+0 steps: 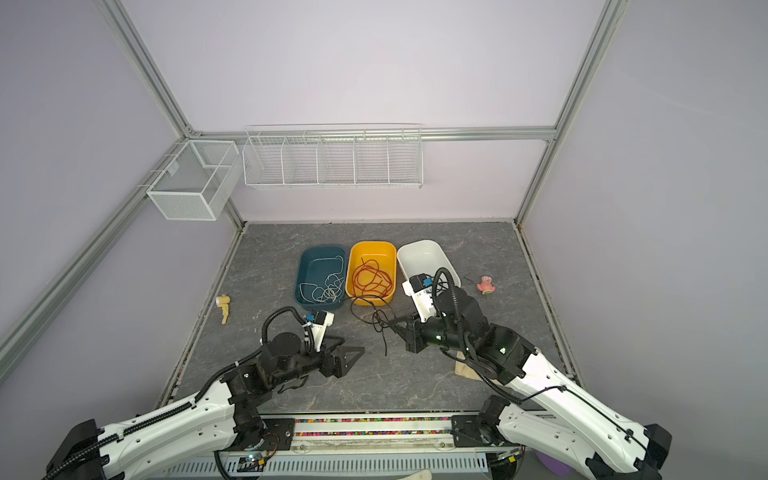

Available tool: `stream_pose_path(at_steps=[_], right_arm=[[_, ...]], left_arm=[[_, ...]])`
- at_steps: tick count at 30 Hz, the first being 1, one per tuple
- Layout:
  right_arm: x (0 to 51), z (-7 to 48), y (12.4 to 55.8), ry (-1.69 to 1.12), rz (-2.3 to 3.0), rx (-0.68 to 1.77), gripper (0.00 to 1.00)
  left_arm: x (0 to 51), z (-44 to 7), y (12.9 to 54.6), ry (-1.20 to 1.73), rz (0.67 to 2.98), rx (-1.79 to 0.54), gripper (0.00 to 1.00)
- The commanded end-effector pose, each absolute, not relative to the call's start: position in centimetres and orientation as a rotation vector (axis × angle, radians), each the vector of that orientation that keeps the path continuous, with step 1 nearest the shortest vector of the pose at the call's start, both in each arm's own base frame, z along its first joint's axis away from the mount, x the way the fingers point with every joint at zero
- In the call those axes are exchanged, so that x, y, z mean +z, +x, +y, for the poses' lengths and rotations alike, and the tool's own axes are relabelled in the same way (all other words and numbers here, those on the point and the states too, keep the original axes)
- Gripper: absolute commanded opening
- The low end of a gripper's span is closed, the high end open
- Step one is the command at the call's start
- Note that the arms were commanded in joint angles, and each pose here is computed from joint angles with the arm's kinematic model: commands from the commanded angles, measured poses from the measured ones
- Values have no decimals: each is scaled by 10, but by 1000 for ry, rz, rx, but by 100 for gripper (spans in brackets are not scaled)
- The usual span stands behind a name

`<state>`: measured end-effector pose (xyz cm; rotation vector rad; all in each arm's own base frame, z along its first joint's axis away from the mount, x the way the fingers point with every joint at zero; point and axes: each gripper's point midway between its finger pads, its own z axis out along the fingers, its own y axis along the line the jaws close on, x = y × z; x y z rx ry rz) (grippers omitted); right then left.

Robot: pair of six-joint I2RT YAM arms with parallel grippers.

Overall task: Untangle the cables
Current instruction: 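Raise the black cable with the right gripper while the left gripper approaches it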

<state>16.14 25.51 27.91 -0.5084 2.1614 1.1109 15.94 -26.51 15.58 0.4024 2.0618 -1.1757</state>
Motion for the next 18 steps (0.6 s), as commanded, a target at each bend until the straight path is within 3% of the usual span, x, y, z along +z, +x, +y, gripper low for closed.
stream_pose_path(at_steps=[1,12,18], right_arm=[[309,258,154,-474,2081,1228,7],[344,255,141,-477,1913,1368,7],[345,257,137,-489,1879,1413,7]], left_arm=[[185,-274,163,272,1941,-1354,100],[198,-264,187,-292,1835,-1659,100],[213,-263,192,-429,1757,-1765,100]])
